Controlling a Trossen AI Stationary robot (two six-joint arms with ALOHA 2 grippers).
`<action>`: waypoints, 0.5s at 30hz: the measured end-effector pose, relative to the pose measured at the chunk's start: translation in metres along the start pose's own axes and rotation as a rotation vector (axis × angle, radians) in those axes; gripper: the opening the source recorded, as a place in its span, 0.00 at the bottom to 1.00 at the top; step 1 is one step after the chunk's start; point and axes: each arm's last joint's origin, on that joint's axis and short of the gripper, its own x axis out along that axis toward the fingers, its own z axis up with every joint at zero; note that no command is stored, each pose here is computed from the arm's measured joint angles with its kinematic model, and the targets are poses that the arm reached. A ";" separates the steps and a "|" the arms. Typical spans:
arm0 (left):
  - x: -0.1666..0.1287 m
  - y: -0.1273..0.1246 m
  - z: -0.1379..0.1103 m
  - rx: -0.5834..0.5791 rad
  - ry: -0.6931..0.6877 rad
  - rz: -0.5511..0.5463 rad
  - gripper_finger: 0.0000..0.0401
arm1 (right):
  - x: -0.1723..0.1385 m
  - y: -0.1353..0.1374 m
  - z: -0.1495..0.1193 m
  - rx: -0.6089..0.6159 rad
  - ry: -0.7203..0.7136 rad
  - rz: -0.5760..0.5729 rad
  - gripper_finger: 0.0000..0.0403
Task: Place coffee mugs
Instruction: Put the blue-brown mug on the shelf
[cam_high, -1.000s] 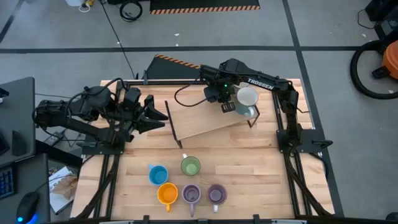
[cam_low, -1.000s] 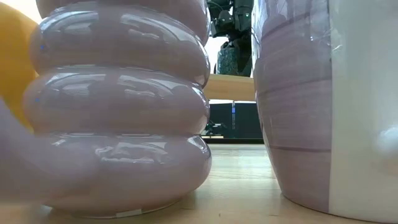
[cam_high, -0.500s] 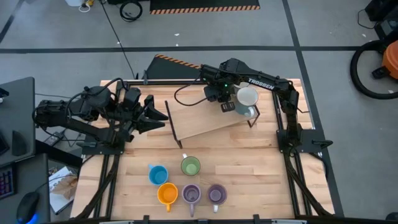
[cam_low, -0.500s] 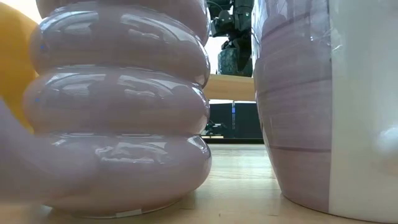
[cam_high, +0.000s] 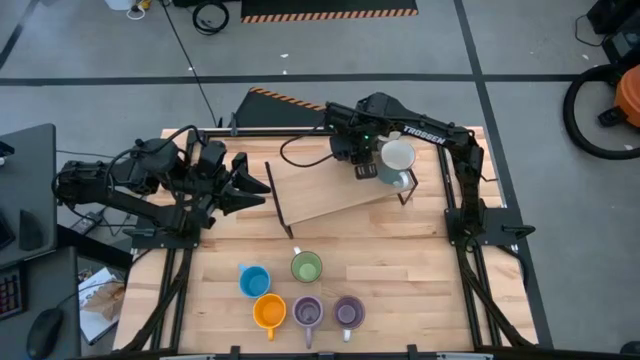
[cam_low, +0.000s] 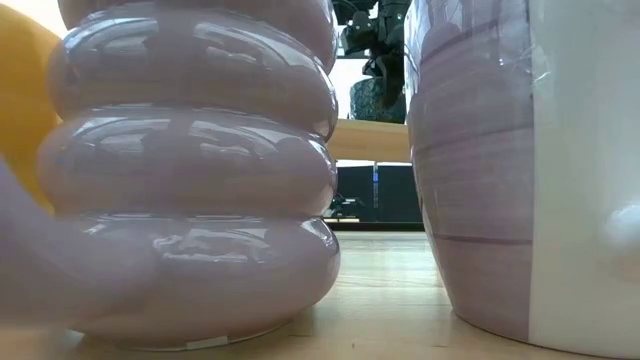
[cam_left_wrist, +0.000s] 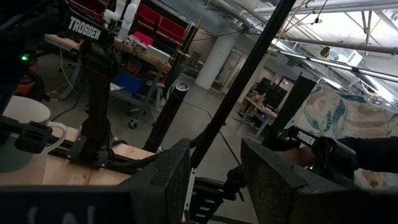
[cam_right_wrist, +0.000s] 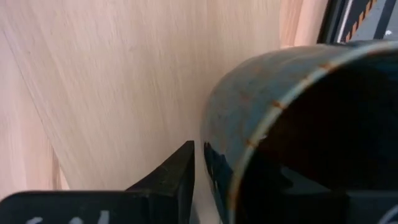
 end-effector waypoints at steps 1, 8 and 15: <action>0.000 0.000 0.000 0.000 0.000 0.000 0.38 | -0.001 0.000 0.000 0.000 -0.002 -0.001 0.30; 0.000 0.000 0.000 0.000 0.000 0.000 0.38 | -0.002 0.001 0.000 0.049 -0.001 -0.008 0.29; 0.000 0.000 0.000 -0.002 0.000 0.000 0.38 | -0.001 0.001 0.000 0.054 -0.005 -0.001 0.23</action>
